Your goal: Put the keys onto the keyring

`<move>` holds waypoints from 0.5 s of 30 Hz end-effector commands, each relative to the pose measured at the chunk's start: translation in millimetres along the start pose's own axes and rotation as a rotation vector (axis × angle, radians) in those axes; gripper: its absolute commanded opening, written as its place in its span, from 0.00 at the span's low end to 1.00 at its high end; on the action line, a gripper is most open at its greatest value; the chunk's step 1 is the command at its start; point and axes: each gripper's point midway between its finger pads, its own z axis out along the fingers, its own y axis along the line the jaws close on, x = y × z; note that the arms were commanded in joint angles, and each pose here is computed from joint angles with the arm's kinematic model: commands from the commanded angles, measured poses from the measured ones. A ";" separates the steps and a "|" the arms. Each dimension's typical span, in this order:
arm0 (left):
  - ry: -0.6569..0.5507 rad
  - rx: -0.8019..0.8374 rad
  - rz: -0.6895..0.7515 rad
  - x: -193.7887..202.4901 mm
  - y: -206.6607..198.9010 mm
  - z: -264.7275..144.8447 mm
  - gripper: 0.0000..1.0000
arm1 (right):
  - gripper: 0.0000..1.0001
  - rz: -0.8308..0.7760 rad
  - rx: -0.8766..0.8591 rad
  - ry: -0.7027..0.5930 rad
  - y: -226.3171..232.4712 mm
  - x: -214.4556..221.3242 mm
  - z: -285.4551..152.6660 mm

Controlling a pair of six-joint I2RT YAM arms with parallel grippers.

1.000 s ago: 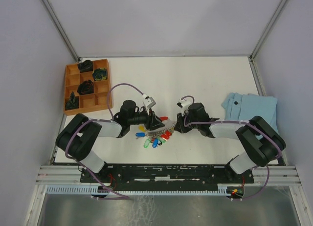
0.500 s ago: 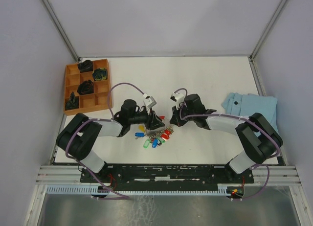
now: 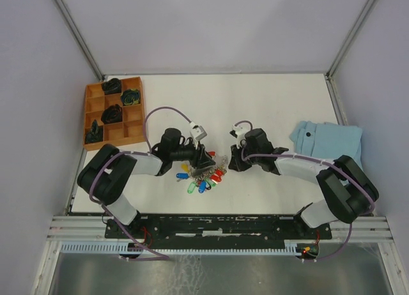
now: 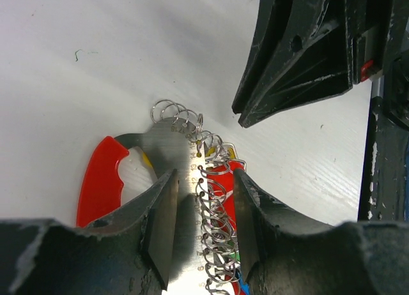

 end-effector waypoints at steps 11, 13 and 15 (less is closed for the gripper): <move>-0.004 0.043 0.059 -18.1 3.3 20.3 0.45 | 0.31 0.123 0.063 -0.213 -26.5 -19.6 8.3; 0.015 0.052 0.051 -16.4 3.0 27.1 0.45 | 0.33 0.111 0.096 -0.219 -32.0 -17.9 2.3; 0.047 0.057 0.046 -11.5 2.8 34.5 0.44 | 0.35 0.103 0.130 -0.241 -37.4 -17.0 -4.8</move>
